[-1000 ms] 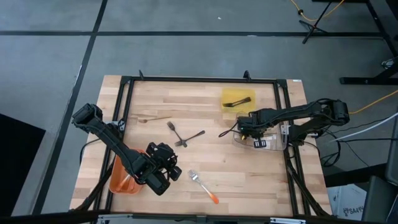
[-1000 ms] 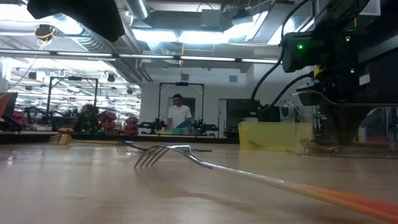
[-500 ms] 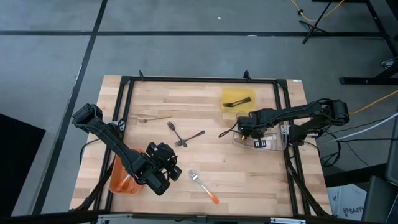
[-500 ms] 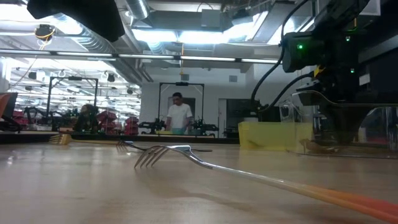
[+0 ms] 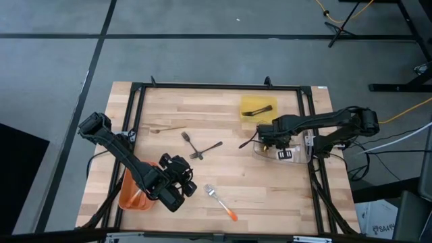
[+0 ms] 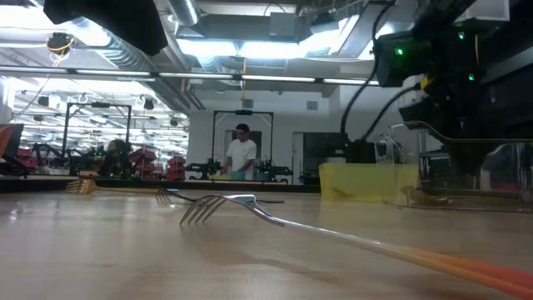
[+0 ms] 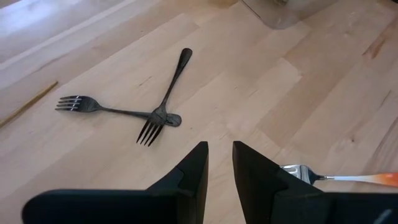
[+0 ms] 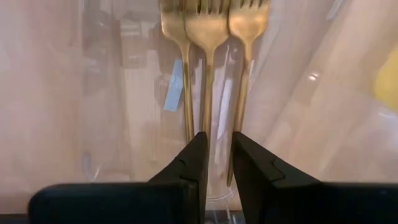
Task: Sort silverware by color (type)
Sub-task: Put the black fork into the yellow bin
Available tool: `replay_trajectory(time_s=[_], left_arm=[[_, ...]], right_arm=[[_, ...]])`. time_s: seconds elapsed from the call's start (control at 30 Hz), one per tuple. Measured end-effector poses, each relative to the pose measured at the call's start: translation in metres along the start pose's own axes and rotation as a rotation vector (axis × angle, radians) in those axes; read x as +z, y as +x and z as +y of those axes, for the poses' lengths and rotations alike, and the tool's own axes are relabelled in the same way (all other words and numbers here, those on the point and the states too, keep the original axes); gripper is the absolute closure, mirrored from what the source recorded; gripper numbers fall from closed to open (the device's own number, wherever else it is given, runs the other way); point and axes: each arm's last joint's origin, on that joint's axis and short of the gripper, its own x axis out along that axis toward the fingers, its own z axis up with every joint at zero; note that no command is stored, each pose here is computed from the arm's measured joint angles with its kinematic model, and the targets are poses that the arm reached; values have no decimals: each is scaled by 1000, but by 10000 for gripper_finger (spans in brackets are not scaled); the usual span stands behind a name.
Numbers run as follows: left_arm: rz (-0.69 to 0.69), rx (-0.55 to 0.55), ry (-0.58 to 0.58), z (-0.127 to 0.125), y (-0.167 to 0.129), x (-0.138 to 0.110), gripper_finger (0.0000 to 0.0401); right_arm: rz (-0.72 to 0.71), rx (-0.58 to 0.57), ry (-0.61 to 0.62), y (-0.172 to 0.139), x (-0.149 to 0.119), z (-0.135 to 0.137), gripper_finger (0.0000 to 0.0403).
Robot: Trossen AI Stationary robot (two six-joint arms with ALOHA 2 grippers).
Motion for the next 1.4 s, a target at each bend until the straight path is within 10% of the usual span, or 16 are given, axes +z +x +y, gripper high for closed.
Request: replay_trajectory(time_s=[0.4,0.97,1.4], left_arm=[[72,66,-8,8,15,13,333],[299,176,359,41,63,63,333],[482,246,566,80,80,93,333]], right_arm=[[-21,-4,2,-46,7,-5,340],[-177,-33,16,-106,16,-12,340],[-732,-138,58,-130,75,-25,340]])
